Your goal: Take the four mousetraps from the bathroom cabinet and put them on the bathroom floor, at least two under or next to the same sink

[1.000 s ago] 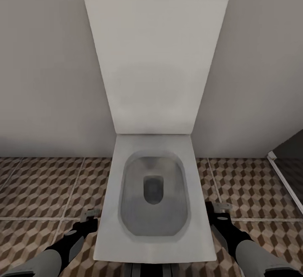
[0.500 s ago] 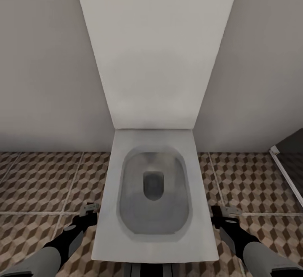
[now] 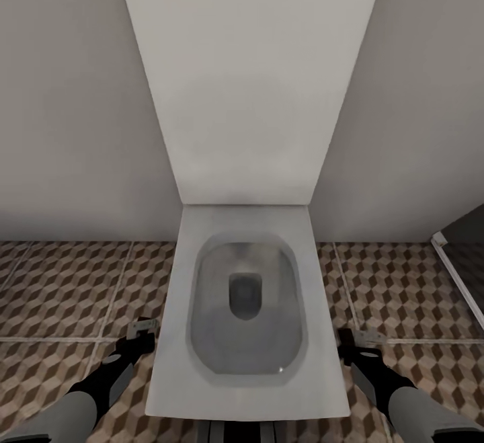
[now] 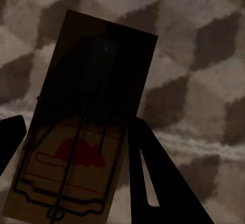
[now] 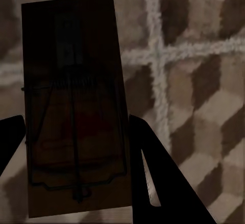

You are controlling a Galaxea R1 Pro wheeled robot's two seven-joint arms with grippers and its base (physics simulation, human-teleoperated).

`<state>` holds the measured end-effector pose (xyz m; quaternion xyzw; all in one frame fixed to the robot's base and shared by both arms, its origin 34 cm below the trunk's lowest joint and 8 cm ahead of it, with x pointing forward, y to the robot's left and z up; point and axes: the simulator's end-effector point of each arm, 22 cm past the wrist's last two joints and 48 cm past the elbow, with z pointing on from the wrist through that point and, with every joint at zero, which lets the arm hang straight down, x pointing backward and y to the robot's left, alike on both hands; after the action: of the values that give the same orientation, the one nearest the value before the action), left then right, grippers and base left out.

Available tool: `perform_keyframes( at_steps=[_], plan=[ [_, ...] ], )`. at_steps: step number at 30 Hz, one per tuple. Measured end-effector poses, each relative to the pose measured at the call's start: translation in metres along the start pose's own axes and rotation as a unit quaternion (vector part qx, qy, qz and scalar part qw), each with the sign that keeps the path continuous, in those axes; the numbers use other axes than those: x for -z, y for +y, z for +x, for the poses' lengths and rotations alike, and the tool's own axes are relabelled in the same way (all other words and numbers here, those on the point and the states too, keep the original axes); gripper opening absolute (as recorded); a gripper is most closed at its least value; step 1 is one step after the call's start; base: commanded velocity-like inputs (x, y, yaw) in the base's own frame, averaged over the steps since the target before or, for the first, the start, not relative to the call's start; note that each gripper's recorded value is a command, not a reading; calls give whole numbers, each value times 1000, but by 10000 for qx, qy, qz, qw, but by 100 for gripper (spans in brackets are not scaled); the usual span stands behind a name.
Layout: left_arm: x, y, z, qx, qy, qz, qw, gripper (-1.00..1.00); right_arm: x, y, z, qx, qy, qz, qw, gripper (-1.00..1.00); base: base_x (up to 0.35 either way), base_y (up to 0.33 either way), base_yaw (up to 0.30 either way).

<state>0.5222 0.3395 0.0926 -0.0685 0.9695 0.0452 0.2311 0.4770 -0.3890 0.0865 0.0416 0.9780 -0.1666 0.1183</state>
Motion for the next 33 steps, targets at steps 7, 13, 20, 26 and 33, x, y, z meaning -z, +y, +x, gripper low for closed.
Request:
perform_keyframes(
  at_steps=[7,13,20,26,33],
  plan=[
    [-7,1,13,-25,111,-11,9999,-100,-8,6,14,64,132,-23,9999,-100,0,0,0],
    [-12,3,26,-42,221,-25,9997,-100,-14,10,27,107,247,-29,9996,-100,0,0,0],
    [-18,3,41,-58,345,-39,9994,-100,-22,12,37,206,332,-24,9992,-100,0,0,0],
    [-20,3,48,-64,399,-46,9992,-100,-25,14,39,197,345,-50,9992,-100,0,0,0],
    [-20,3,48,-63,396,-46,9992,-100,-25,14,39,204,344,-50,9992,-100,0,0,0]
  ],
)
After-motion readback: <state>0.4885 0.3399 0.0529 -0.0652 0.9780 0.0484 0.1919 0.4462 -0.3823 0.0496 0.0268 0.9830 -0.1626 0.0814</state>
